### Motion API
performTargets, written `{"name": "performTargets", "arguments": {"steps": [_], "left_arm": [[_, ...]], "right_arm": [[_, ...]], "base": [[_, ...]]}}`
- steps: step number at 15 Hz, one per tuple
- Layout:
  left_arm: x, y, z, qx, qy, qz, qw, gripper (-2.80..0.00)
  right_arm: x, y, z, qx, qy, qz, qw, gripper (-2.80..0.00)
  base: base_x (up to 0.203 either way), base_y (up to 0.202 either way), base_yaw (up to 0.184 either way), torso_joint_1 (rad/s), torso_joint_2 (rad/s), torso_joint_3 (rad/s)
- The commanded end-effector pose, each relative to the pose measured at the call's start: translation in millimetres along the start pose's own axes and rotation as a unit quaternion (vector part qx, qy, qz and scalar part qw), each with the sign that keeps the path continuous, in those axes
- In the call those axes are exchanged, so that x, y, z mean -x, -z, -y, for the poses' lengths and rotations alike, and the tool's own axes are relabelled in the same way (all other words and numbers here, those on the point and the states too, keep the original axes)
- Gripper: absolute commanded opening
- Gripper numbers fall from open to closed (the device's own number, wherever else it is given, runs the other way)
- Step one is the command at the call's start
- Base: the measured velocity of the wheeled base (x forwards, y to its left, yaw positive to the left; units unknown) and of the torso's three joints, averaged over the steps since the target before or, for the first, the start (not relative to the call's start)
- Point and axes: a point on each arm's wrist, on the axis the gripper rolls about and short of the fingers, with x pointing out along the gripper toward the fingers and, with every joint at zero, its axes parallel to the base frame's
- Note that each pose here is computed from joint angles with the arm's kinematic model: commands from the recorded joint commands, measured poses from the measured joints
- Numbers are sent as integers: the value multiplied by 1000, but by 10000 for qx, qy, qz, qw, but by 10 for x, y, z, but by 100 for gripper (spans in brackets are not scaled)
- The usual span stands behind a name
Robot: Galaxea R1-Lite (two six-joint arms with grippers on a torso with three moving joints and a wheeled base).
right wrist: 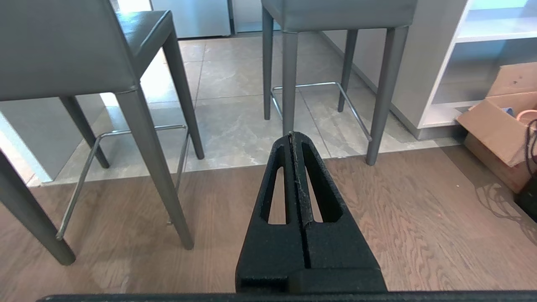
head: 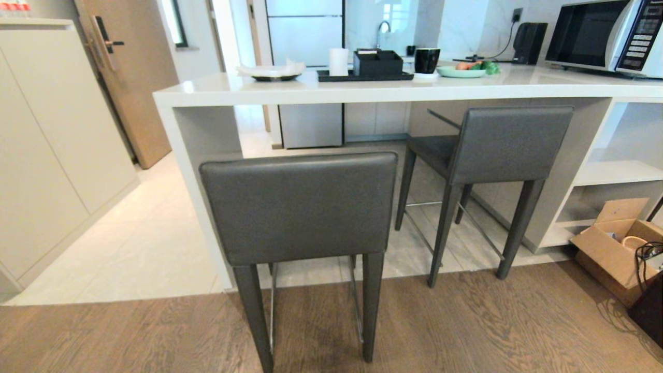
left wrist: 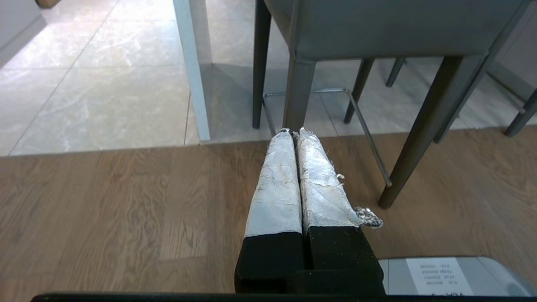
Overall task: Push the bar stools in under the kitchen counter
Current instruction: Push the gray chair back under the dining table
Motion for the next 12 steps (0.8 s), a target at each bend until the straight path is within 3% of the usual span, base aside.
{"name": "performTargets", "arguments": {"steps": [1,6,8,9,12], "left_arm": [[-5,11,-1,12,-18,-33,10000,-280],[-3,2,-3,-204,-76,-26,9998,-280],[-19,46,-10,-528,-154,-113,9984,-280],[-38,86,-24,-676,-387,-162,9968,-280],[-40,76,-25,-546,-427,-98,9975,-280]], "right_arm": [[-3,3,0,5,-2,-17,10000,-280],[-1,57,-7,370,-156,-268,9988,-280],[-1,58,-10,519,-227,-271,9980,-280],[-1,58,-9,497,-226,-271,9981,-280],[-1,58,-8,409,-178,-276,9986,-280]], "base": [[0,0,0,0,0,0],[0,0,0,0,0,0],[0,0,0,0,0,0],[0,0,0,0,0,0],[0,0,0,0,0,0]]}}
